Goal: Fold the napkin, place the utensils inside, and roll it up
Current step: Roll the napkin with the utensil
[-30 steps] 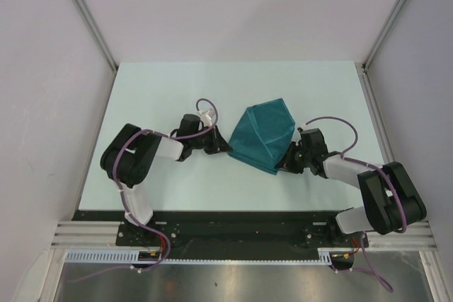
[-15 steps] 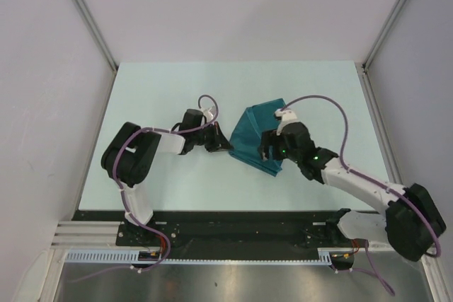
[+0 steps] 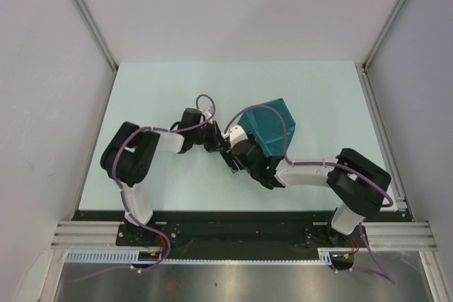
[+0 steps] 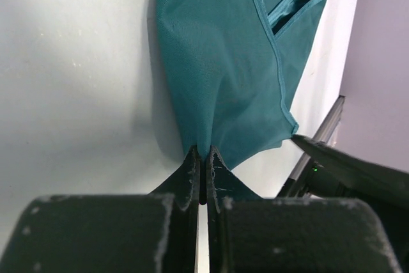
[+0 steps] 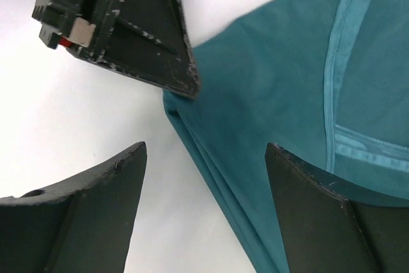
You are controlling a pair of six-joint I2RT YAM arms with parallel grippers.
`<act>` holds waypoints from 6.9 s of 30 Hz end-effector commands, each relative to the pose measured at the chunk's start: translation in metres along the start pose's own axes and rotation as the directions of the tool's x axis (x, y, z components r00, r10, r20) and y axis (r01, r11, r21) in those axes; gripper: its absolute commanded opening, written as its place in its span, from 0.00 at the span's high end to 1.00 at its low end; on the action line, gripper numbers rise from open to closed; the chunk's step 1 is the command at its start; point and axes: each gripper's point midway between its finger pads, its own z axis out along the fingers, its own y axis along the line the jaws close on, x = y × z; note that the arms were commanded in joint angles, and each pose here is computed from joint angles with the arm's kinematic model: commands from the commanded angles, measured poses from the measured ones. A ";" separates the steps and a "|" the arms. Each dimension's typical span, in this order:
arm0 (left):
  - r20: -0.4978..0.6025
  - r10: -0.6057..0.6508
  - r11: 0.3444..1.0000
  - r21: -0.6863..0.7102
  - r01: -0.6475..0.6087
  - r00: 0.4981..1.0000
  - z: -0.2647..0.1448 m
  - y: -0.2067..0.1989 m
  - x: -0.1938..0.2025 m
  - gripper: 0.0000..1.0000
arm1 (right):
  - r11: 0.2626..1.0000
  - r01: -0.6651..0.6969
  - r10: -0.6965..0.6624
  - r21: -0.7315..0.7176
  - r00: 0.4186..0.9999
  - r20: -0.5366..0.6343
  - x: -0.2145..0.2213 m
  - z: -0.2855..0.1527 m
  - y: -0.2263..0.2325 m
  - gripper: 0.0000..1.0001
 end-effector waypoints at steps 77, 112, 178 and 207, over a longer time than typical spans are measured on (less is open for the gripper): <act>0.254 0.543 0.838 -0.228 -0.496 0.800 -0.079 -0.019 -0.005 0.23 | 0.682 -0.499 0.083 -0.534 0.779 -0.622 0.034 0.013 0.014 1.00; 0.142 0.636 0.763 -0.260 -0.592 0.758 -0.026 -0.021 -0.010 0.45 | 0.569 -0.705 0.171 -0.424 0.605 -0.777 0.071 0.035 -0.008 1.00; -0.072 0.375 0.895 -0.232 -0.381 0.924 -0.009 -0.007 -0.015 1.00 | 0.928 0.001 -0.069 -0.373 0.983 -0.168 0.027 0.007 0.018 0.15; 0.011 0.366 0.919 -0.164 -0.359 0.931 -0.015 -0.029 -0.037 0.67 | 0.947 0.044 -0.164 -0.319 0.918 -0.360 0.082 0.004 0.026 1.00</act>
